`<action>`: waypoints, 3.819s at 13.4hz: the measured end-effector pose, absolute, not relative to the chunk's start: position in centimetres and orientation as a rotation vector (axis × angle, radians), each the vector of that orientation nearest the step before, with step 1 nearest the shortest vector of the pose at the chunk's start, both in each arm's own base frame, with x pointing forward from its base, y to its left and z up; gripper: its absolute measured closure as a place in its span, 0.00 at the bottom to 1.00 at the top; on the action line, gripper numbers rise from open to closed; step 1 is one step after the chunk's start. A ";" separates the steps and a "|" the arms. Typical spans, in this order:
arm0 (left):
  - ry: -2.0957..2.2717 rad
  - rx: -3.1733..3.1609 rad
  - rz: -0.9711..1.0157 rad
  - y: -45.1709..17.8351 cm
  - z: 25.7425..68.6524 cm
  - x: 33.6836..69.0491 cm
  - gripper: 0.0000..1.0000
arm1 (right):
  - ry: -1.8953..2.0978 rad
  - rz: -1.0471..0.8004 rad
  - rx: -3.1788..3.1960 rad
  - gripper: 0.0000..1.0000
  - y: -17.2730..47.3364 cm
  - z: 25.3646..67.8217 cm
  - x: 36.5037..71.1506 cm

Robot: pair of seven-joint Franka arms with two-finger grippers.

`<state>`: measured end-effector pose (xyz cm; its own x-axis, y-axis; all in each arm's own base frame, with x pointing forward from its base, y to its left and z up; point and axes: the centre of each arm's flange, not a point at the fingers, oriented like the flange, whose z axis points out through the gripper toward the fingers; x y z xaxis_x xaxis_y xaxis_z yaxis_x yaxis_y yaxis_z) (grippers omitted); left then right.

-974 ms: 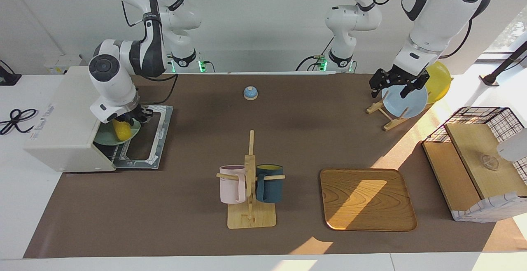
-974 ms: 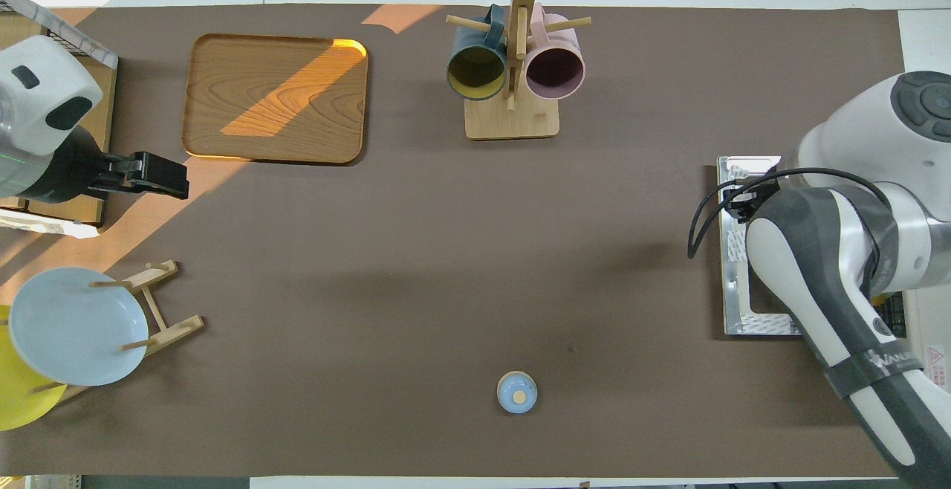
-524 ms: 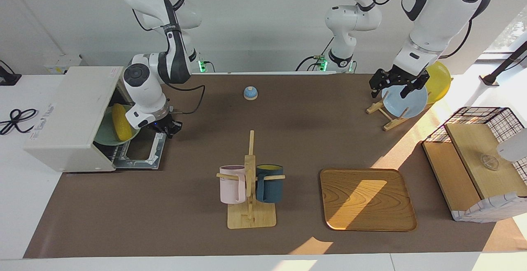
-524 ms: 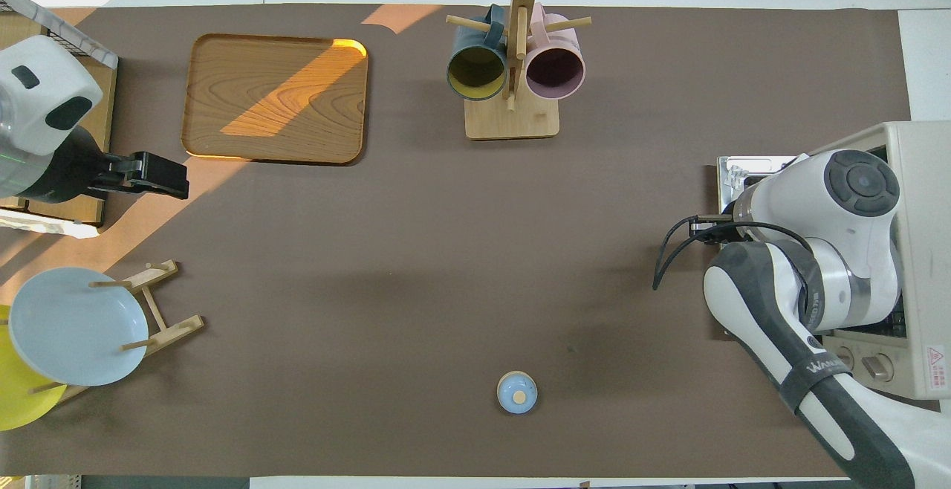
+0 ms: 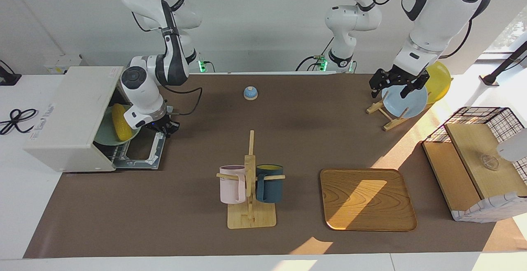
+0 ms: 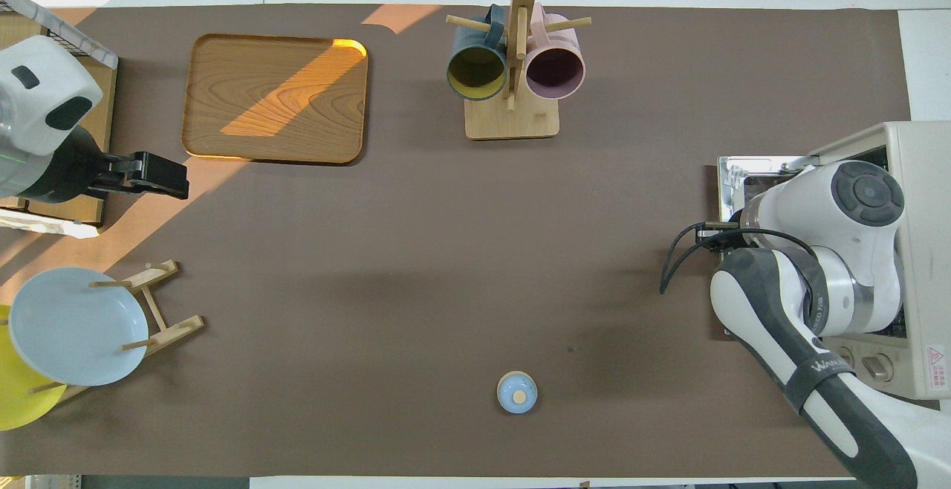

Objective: Put corn in oven

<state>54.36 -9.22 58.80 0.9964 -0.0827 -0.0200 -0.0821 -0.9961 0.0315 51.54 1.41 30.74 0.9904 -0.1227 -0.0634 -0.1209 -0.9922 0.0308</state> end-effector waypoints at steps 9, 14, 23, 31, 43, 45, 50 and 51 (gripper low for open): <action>-0.128 3.108 -0.033 -9.2 58.8 54.4 0.00 | -0.015 -0.216 3.072 0.99 1.6 34.4 53.2; -0.128 3.108 -0.033 -9.2 58.8 54.4 0.00 | 0.100 -0.291 3.078 0.99 -6.2 45.2 54.3; -0.128 3.108 -0.033 -9.2 58.8 54.4 0.00 | 0.140 -0.121 3.083 0.99 -1.8 56.1 55.3; -0.128 3.108 -0.033 -9.2 58.8 54.4 0.00 | 0.097 -0.224 3.080 0.25 -1.6 56.2 55.1; -0.128 3.108 -0.033 -9.2 58.8 54.4 0.00 | 0.129 -0.301 3.107 0.00 0.5 56.5 55.9; -0.128 3.108 -0.033 -9.2 58.8 54.4 0.00 | 0.136 -0.292 3.102 0.00 0.8 56.9 55.8; -0.128 3.108 -0.033 -9.2 58.8 54.4 0.00 | 0.092 -0.292 3.098 0.00 -0.7 56.9 55.8; -0.128 3.108 -0.033 -9.2 58.8 54.4 0.00 | 0.084 -0.293 3.099 0.00 -1.0 56.8 55.8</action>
